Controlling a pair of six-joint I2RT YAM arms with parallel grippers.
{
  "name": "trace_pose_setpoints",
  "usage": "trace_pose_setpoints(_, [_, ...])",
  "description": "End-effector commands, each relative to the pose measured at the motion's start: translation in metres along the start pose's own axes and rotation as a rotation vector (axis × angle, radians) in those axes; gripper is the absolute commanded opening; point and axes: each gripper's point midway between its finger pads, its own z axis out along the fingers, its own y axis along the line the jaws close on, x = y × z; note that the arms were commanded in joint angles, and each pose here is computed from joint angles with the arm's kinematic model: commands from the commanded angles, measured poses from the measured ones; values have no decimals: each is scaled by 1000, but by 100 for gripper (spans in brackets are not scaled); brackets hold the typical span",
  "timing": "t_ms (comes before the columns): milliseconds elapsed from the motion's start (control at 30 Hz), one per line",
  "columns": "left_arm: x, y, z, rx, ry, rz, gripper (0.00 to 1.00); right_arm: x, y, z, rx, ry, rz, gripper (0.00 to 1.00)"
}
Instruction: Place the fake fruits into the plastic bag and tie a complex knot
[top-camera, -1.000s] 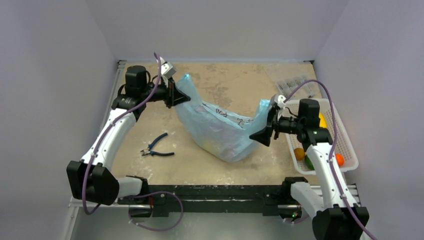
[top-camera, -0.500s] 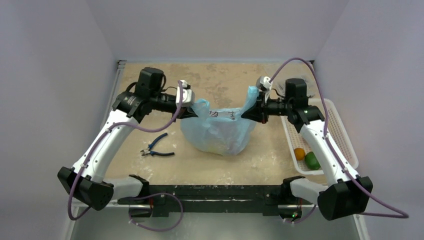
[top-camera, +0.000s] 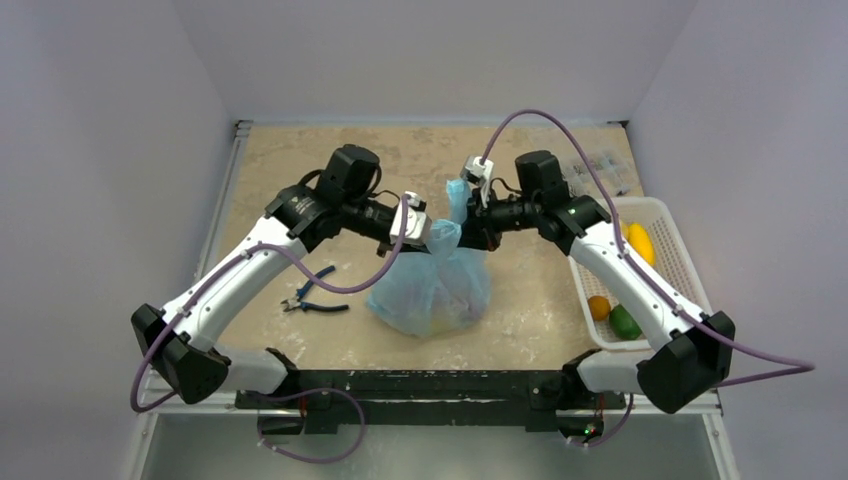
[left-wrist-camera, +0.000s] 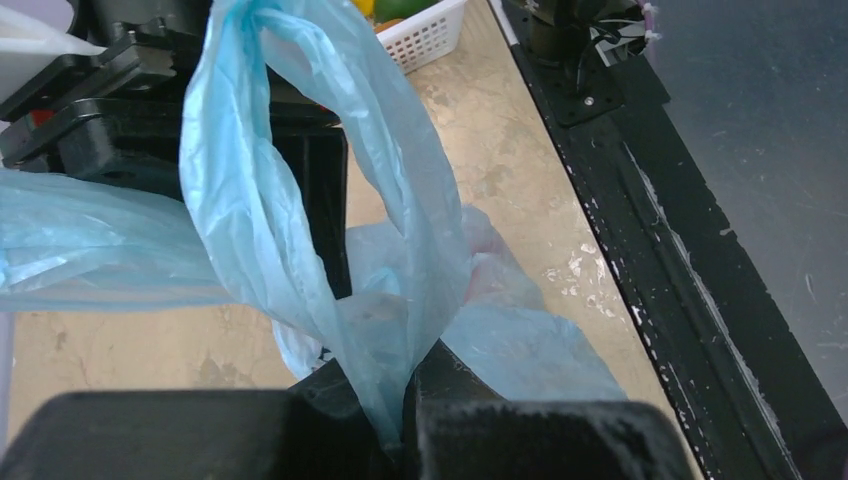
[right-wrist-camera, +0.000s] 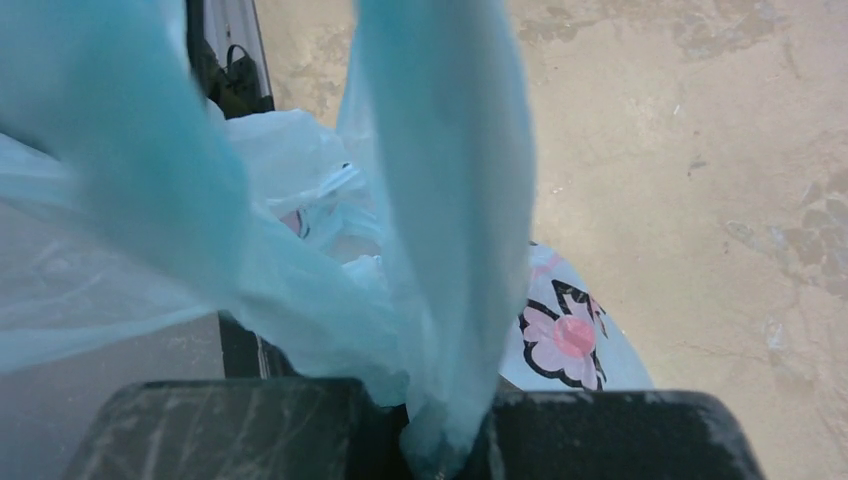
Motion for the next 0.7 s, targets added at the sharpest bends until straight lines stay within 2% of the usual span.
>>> trace_pose_setpoints(0, [-10,17,6,-42,-51,6,0,-14,20,0,-25,-7,-55,0])
trace_pose_setpoints(167, [-11,12,9,-3,-70,-3,0,8,33,4,-85,88,-120,0])
trace_pose_setpoints(300, [-1,6,9,10,-43,-2,0,10,40,0,-117,99,-134,0])
trace_pose_setpoints(433, [1,0,9,19,-25,-7,6,13,38,0,-109,123,-126,0])
trace_pose_setpoints(533, [-1,-5,4,10,-26,-8,6,13,37,-1,-100,129,-118,0])
trace_pose_setpoints(600, [-5,-13,0,7,-40,0,3,11,32,-4,-62,125,-122,0])
trace_pose_setpoints(667, [-8,-20,-7,-17,-52,26,0,8,16,-8,45,124,-104,0])
